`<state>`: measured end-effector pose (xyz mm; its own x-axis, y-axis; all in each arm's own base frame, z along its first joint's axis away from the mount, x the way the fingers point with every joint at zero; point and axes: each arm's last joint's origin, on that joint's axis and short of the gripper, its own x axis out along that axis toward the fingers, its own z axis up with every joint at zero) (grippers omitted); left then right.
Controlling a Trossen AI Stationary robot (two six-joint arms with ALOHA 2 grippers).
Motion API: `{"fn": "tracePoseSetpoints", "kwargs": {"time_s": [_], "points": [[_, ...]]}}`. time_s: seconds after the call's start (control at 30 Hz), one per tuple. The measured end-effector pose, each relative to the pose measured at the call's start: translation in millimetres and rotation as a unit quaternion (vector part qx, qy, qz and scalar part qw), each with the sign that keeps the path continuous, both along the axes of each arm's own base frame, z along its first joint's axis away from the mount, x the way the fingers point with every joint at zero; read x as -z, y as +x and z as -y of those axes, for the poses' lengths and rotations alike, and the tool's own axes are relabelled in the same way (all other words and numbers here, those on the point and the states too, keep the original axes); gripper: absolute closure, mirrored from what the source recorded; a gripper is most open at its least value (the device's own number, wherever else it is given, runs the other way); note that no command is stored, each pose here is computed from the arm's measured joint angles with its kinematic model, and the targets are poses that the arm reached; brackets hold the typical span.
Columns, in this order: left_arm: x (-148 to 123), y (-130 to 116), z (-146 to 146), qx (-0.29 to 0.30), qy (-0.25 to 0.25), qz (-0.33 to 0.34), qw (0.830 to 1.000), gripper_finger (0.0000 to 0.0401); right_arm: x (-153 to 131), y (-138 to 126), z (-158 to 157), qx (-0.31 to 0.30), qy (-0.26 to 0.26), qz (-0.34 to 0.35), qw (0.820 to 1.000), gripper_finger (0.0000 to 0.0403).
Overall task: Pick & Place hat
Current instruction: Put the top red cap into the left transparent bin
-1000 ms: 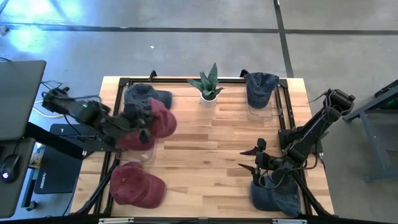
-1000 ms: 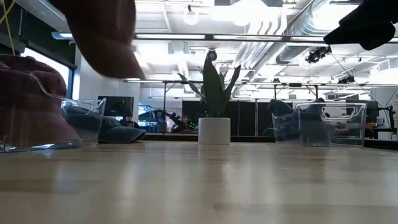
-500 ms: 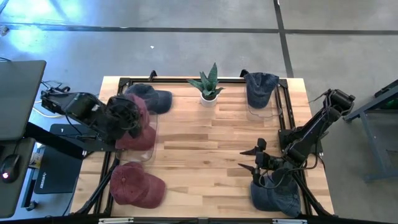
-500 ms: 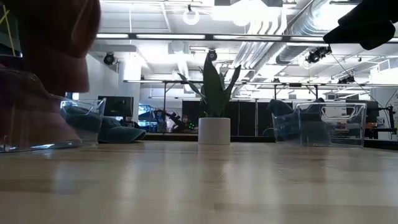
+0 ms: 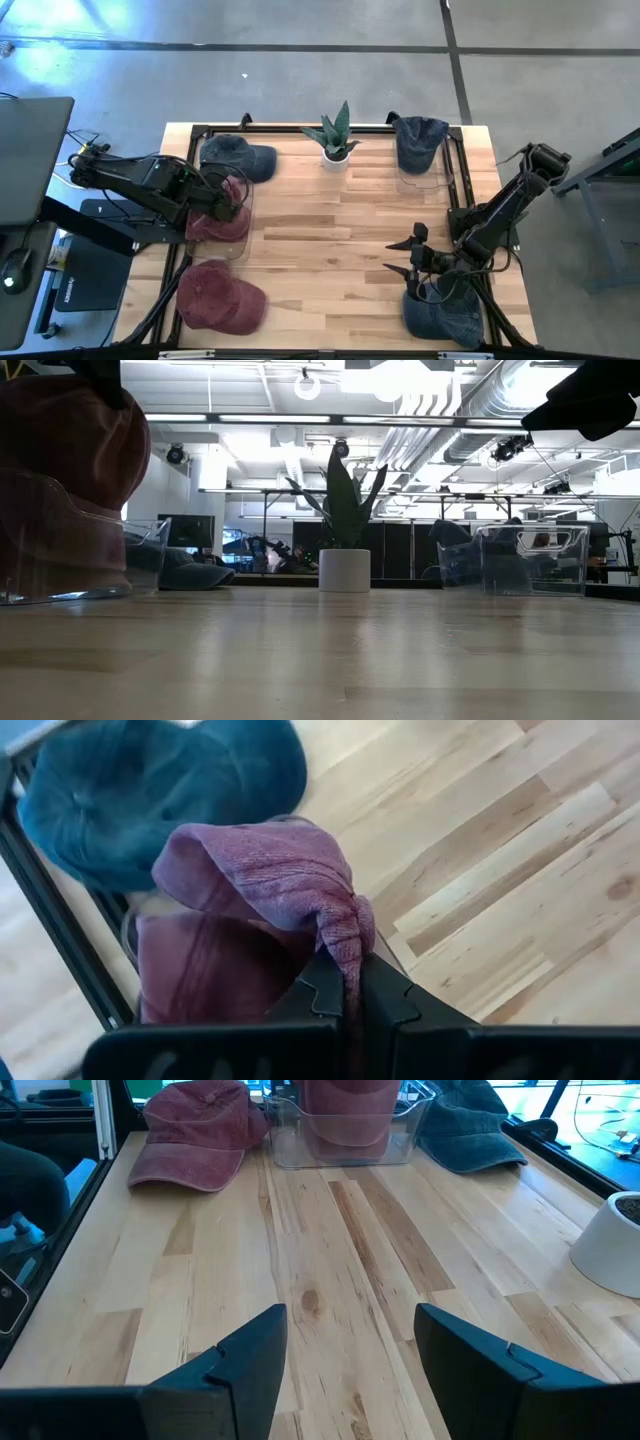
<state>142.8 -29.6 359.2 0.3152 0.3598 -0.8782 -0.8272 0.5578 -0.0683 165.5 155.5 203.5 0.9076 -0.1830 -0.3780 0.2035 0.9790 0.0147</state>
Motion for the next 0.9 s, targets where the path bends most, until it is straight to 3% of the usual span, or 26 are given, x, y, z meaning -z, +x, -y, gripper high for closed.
{"fn": "tracePoseSetpoints", "kwargs": {"time_s": [0.23,0.43,0.67,0.77,0.9], "points": [[5.4,0.8,-2.9,-0.044,-0.014,0.003,0.999,0.0401,0.1,0.0,-0.1,-0.002,0.001,-0.001,1.000,0.0187],[38.3,1.7,-3.6,-0.082,0.012,-0.037,0.996,0.0401,3.6,1.0,-1.8,-0.010,0.000,-0.012,1.000,0.0187],[63.5,-2.5,-3.1,-0.072,-0.020,-0.034,0.997,0.0400,10.8,3.1,-4.1,-0.008,-0.015,-0.022,1.000,0.0187],[59.9,-7.4,-4.8,-0.067,-0.018,-0.020,0.997,0.0386,10.6,3.3,-4.3,-0.008,-0.014,-0.020,1.000,0.0187],[50.5,-16.2,-6.6,-0.049,-0.033,0.002,0.998,0.0337,9.2,4.1,-5.3,-0.010,-0.009,-0.014,1.000,0.0187]]}}
